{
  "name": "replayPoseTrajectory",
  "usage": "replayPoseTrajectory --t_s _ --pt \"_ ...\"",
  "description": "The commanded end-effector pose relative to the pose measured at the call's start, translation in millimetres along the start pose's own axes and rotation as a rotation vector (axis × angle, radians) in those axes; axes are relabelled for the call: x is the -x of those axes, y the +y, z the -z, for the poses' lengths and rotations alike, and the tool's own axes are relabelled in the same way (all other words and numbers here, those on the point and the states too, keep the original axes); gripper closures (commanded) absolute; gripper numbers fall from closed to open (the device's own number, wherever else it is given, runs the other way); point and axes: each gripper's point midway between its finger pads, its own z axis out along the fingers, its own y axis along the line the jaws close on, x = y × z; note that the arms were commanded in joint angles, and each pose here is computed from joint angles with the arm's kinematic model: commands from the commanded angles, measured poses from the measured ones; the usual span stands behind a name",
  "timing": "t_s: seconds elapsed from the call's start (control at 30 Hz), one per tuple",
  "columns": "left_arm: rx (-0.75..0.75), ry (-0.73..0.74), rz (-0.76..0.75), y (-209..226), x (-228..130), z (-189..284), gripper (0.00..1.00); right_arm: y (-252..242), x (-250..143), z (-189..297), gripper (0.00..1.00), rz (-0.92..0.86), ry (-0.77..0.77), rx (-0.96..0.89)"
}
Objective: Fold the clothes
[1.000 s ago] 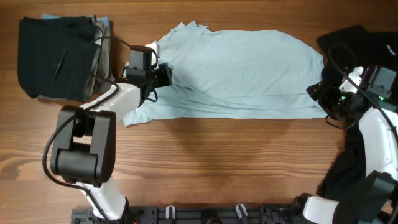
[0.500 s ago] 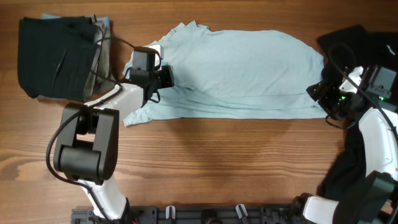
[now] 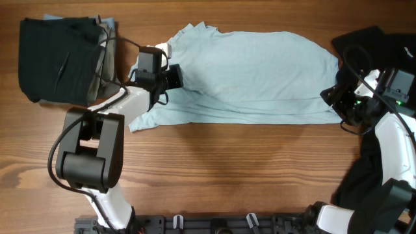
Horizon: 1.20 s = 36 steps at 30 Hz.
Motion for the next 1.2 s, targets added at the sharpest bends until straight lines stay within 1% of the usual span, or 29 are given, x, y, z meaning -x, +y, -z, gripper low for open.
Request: replayPoseTrajectory --t_s 0.0,0.13,0.4,0.67,0.7,0.73,0.83,0.87,0.93,1.0,1.07,1.1,1.13,1.17 --pt "-0.113 -0.026 0.035 -30 23 3 0.96 0 5 1 0.39 0.024 -0.012 -0.012" --pt "-0.134 -0.038 0.025 -40 26 3 0.96 0 5 1 0.39 0.024 -0.012 -0.012" --pt "-0.136 -0.035 -0.007 -57 18 -1 0.96 0 5 1 0.39 0.024 -0.013 -0.012" --pt "-0.099 -0.032 -0.015 -56 12 -8 0.96 0 5 1 0.39 0.024 -0.012 -0.012" --pt "-0.097 -0.029 -0.014 -55 10 -9 0.88 0 5 1 0.39 0.024 -0.012 -0.012" --pt "-0.097 -0.028 -0.013 -55 10 -10 0.62 0 5 1 0.39 0.024 -0.012 -0.012" --pt "-0.097 -0.028 -0.013 -55 10 -10 0.39 0 5 1 0.39 0.024 -0.012 -0.012" --pt "-0.097 -0.028 -0.014 -55 10 -10 0.36 0 5 1 0.39 0.024 -0.012 -0.012" --pt "-0.096 -0.026 -0.016 -55 10 -9 0.36 0 5 1 0.39 0.024 -0.012 -0.012" --pt "-0.087 -0.025 -0.037 -51 12 -5 0.43 0 4 1 0.39 0.024 -0.011 -0.013" --pt "-0.055 -0.028 -0.026 -43 16 1 0.50 0 4 1 0.39 0.023 -0.011 -0.012" --pt "-0.029 -0.030 -0.015 -35 18 6 0.61 0 4 1 0.39 0.024 -0.011 -0.013" --pt "0.003 -0.032 -0.002 -26 21 10 0.74 0 4 1 0.39 0.024 -0.011 -0.013" --pt "0.035 -0.033 0.013 -16 23 15 0.85 0 4 1 0.39 0.023 -0.011 -0.013"
